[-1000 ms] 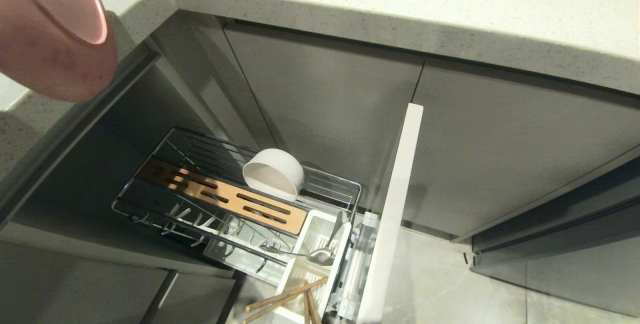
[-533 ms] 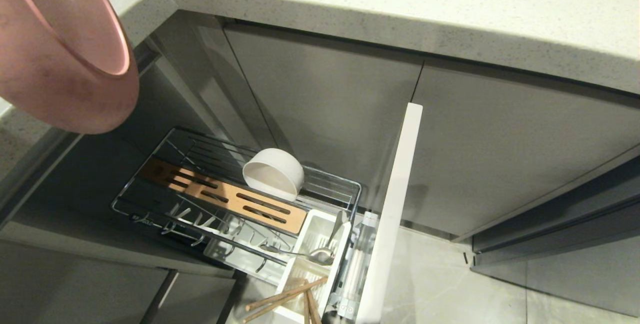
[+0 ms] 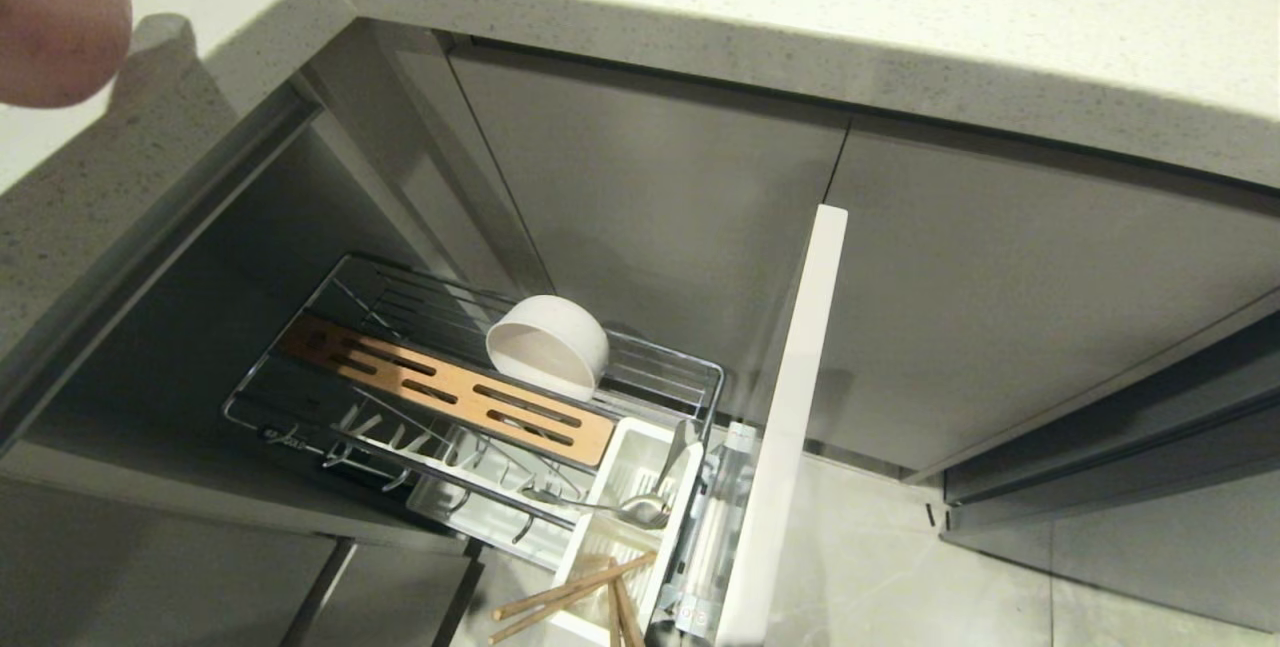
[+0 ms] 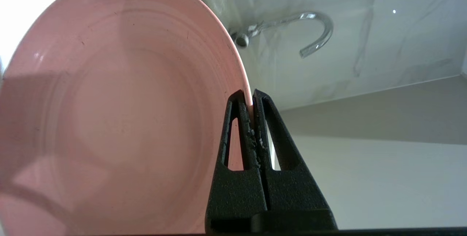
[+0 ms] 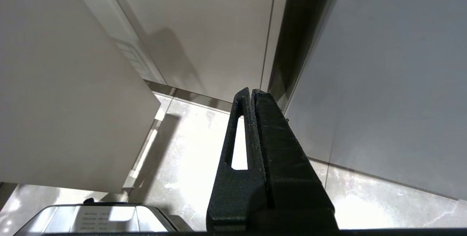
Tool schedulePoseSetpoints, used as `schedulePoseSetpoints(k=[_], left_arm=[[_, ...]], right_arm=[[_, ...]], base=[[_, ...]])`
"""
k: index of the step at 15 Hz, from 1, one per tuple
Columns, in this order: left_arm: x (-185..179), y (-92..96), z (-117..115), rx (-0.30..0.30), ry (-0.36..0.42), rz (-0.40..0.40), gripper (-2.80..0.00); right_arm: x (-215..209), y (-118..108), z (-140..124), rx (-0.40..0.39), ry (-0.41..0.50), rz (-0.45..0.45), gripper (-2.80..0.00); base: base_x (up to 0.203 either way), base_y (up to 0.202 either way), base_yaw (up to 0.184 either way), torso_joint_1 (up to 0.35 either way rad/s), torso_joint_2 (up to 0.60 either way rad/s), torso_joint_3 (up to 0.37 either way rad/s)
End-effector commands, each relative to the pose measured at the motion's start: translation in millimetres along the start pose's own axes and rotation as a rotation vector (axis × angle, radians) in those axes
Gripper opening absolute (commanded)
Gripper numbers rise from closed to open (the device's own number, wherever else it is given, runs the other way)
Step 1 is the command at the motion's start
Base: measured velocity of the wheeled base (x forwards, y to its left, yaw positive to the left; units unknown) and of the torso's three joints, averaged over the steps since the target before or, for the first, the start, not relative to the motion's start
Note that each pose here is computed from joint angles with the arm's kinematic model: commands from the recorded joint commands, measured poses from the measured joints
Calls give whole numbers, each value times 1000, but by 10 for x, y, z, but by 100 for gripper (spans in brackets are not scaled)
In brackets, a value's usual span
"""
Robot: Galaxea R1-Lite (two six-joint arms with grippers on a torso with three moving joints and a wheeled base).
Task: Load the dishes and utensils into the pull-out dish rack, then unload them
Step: Pick up the plate and place it in the cupboard
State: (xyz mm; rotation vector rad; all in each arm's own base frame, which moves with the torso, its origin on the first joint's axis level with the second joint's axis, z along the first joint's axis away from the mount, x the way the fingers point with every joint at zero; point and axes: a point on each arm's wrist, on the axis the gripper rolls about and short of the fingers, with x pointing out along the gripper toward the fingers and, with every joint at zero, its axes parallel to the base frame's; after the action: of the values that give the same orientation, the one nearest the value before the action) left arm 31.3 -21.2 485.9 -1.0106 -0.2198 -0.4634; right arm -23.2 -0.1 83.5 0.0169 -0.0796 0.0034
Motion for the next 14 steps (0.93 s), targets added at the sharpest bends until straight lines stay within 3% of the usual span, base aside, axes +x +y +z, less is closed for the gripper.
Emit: schedulePoseSetpoints(k=[1, 3, 7, 11, 14], left_arm=[[165, -67, -65, 50, -19, 27, -280], [346, -66, -205, 109, -54, 117, -280], [546, -42, -408, 229, -43, 181, -280], [731, -5, -634, 281, -33, 252, -280], [729, -69, -771, 260, -7, 262, -280]], right_arm=[[16, -1, -74, 0, 26, 0, -280], [16, -1, -77, 0, 27, 0, -280], [16, -1, -73, 0, 26, 0, -280], [16, -1, -73, 0, 26, 0, -280], [17, -1, -77, 0, 27, 0, -280]], base=[[0, 0, 0, 0, 0, 0], [0, 0, 0, 0, 0, 0], [0, 0, 0, 0, 0, 0], [0, 0, 0, 0, 0, 0], [0, 0, 0, 0, 0, 0]])
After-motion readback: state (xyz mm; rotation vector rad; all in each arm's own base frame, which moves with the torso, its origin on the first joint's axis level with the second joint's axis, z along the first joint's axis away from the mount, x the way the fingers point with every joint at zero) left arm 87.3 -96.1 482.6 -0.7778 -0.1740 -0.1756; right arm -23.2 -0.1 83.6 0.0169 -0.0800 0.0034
